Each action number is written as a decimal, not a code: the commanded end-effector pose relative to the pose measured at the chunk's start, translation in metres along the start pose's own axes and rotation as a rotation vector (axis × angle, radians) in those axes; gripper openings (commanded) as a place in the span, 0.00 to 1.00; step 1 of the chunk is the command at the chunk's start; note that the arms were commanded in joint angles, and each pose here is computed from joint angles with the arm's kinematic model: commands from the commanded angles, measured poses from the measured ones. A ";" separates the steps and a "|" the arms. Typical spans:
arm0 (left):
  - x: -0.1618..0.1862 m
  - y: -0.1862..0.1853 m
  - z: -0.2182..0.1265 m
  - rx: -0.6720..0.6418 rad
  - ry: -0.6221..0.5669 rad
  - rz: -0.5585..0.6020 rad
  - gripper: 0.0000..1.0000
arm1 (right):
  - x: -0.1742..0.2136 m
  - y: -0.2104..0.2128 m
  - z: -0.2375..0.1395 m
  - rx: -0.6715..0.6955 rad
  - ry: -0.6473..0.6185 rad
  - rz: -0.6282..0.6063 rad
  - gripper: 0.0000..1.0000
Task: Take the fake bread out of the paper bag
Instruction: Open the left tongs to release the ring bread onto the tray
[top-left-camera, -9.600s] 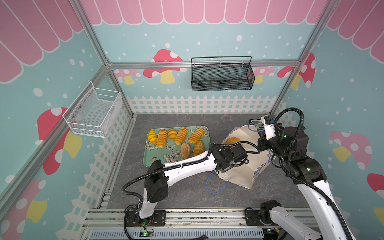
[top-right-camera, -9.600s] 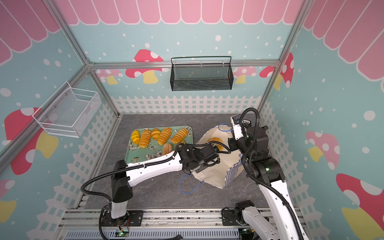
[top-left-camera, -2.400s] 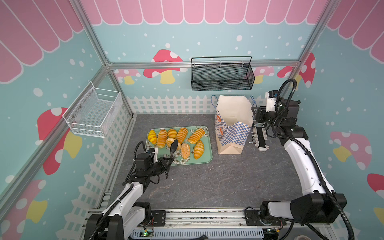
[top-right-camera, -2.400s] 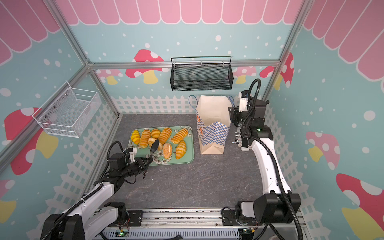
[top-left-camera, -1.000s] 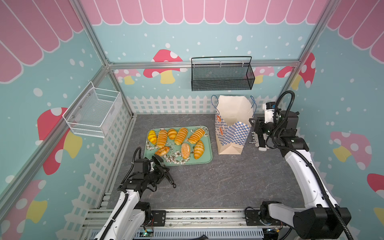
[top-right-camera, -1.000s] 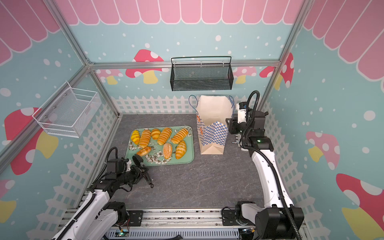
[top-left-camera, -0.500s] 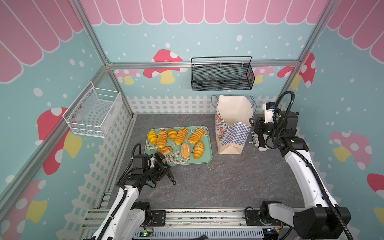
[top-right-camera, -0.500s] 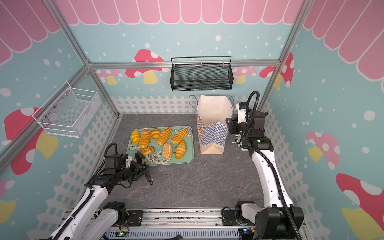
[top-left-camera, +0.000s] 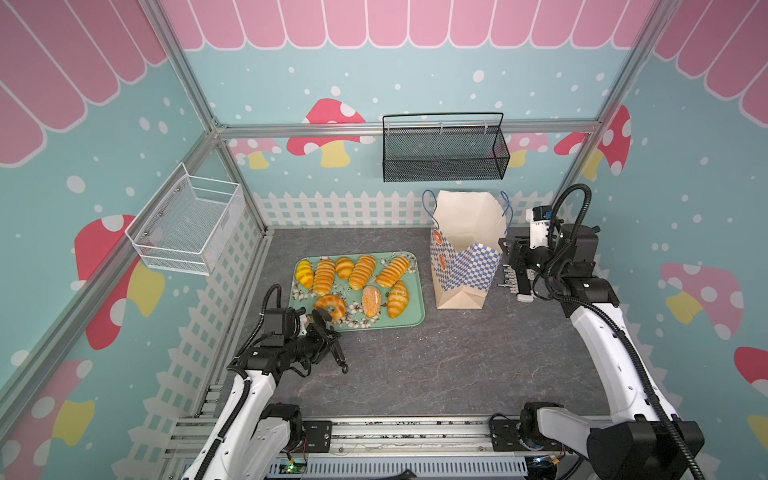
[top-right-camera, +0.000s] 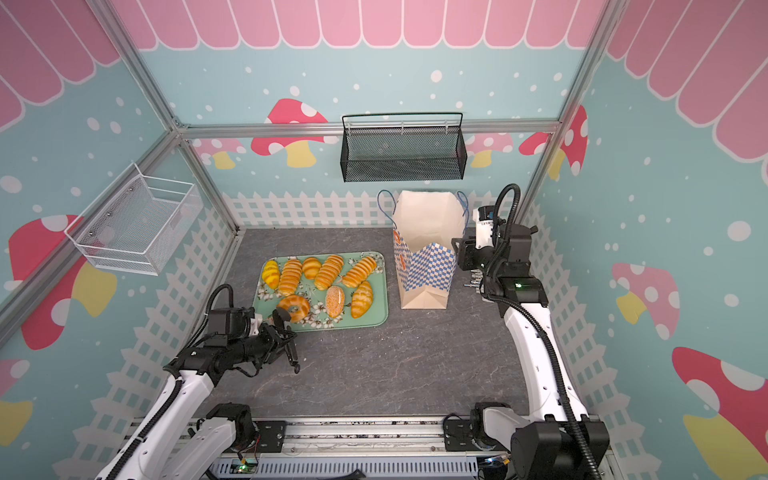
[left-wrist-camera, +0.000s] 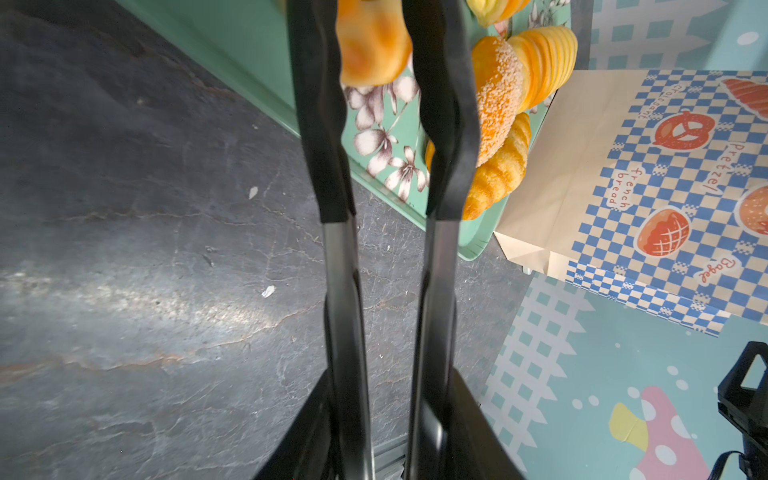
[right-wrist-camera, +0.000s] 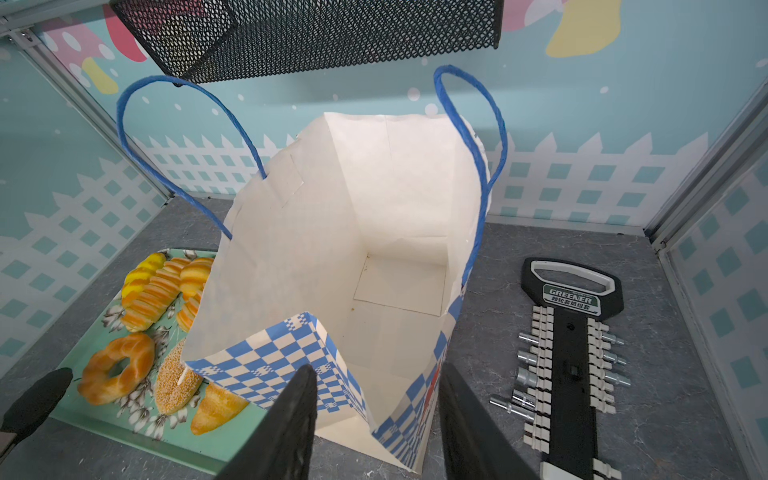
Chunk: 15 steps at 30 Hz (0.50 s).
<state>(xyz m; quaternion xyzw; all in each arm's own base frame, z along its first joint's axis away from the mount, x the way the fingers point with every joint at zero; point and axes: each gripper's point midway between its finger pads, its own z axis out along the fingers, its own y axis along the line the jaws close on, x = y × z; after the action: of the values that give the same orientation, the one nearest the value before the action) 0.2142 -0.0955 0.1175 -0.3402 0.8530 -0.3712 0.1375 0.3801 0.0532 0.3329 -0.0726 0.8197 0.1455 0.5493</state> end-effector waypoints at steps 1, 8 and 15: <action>-0.001 -0.016 -0.012 0.033 -0.013 0.037 0.36 | 0.000 0.003 -0.006 -0.005 -0.014 -0.015 0.49; 0.001 -0.016 -0.020 0.005 -0.018 0.070 0.36 | 0.008 0.005 -0.008 -0.011 -0.008 -0.007 0.49; -0.013 -0.030 -0.028 -0.101 -0.042 0.251 0.31 | 0.022 0.009 -0.011 -0.030 0.000 0.005 0.48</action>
<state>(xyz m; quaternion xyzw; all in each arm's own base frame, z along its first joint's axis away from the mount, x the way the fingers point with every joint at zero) 0.2163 -0.0929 0.1465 -0.2920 0.8802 -0.3416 0.1525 0.3653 0.0542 0.3165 -0.0718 0.8243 0.1490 0.5414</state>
